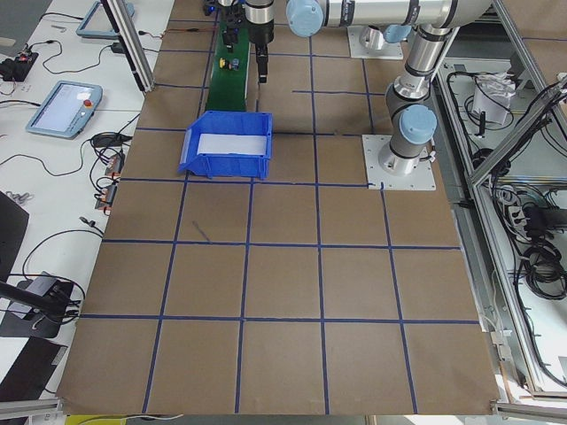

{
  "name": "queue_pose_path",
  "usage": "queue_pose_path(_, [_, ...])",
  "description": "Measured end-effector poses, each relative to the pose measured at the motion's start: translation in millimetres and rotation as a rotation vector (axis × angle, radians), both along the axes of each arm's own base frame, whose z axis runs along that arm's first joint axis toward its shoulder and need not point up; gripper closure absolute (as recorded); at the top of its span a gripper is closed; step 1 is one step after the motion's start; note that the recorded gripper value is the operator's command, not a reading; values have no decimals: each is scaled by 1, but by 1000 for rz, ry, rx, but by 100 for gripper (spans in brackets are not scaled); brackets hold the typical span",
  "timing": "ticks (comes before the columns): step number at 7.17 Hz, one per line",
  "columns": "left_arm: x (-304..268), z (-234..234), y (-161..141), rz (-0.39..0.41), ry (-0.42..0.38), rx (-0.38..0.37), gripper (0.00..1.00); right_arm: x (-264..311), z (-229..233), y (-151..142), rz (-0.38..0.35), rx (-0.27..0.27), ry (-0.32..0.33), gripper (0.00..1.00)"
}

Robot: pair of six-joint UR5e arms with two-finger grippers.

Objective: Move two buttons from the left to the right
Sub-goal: 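Grasp the yellow button on the conveyor with the right gripper and lift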

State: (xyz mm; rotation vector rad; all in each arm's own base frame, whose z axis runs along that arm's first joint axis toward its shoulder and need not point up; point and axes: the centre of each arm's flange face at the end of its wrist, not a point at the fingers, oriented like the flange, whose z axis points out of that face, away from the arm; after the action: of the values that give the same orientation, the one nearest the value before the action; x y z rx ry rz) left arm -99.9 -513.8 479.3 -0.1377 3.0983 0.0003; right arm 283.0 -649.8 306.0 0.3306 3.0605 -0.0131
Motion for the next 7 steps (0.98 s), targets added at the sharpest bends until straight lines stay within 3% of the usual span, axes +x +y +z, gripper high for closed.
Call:
queue_pose_path(3, [0,-2,-1,-1,0,3,0,3,-17,-1,28,16,9,28])
queue_pose_path(5, [0,-2,-1,-1,0,3,0,-4,-30,-1,49,0,11,28])
queue_pose_path(6, [0,-2,-1,-2,0,3,0,-6,-42,0,55,-19,8,32])
queue_pose_path(7, [0,-2,-1,-1,0,3,0,-9,-51,1,56,-34,5,49])
